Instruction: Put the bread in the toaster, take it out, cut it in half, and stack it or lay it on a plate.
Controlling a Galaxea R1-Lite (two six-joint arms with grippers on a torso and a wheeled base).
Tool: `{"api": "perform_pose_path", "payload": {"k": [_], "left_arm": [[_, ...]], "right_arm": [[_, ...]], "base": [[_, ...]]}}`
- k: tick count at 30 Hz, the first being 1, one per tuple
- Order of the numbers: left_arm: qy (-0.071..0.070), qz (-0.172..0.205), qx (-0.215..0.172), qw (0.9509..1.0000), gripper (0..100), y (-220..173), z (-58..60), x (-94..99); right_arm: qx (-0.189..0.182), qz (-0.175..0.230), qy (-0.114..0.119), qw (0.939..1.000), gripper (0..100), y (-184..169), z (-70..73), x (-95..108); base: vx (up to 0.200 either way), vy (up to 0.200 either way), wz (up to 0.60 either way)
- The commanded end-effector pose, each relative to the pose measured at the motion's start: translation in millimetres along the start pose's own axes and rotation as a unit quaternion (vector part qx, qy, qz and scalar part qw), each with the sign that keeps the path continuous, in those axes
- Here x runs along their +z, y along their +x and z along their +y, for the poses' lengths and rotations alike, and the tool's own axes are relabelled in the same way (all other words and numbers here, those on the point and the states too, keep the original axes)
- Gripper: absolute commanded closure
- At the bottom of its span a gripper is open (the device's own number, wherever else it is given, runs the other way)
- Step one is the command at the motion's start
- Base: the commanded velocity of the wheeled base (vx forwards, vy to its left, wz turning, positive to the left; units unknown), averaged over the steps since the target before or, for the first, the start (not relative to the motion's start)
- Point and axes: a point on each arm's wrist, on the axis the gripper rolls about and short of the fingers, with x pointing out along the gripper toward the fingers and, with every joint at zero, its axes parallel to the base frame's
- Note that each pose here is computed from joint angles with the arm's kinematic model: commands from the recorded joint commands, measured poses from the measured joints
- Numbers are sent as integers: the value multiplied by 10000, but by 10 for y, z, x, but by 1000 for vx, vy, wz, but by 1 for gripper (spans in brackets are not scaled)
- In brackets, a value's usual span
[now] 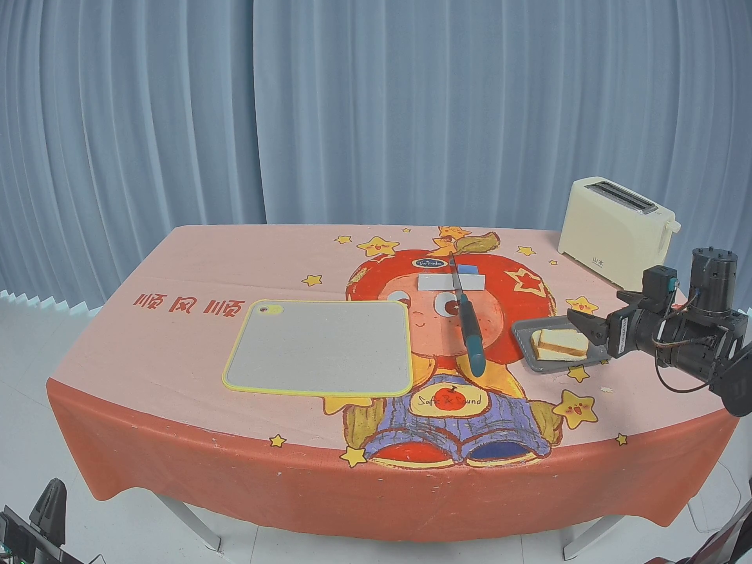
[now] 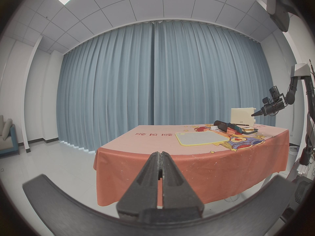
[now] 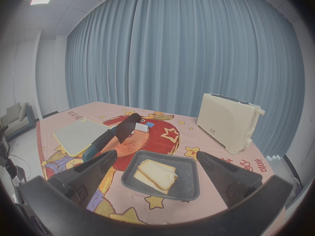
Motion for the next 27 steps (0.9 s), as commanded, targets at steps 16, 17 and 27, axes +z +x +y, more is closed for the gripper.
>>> {"api": "perform_pose_path", "payload": {"k": [16,17,27], "left_arm": [[-5,75,-25,10000,100,11,-2,-49],[-5,75,-25,10000,100,11,-2,-49],[-5,83,-25,10000,100,12,-2,-49]], "right_arm": [[-217,-133,59,9997,0,-60,-66,50],[-294,-167,71,9994,0,-79,-88,63],[-875,-782,162,9930,0,-406,-200,51]], "base": [[0,0,0],[0,0,0],[0,0,0]]}}
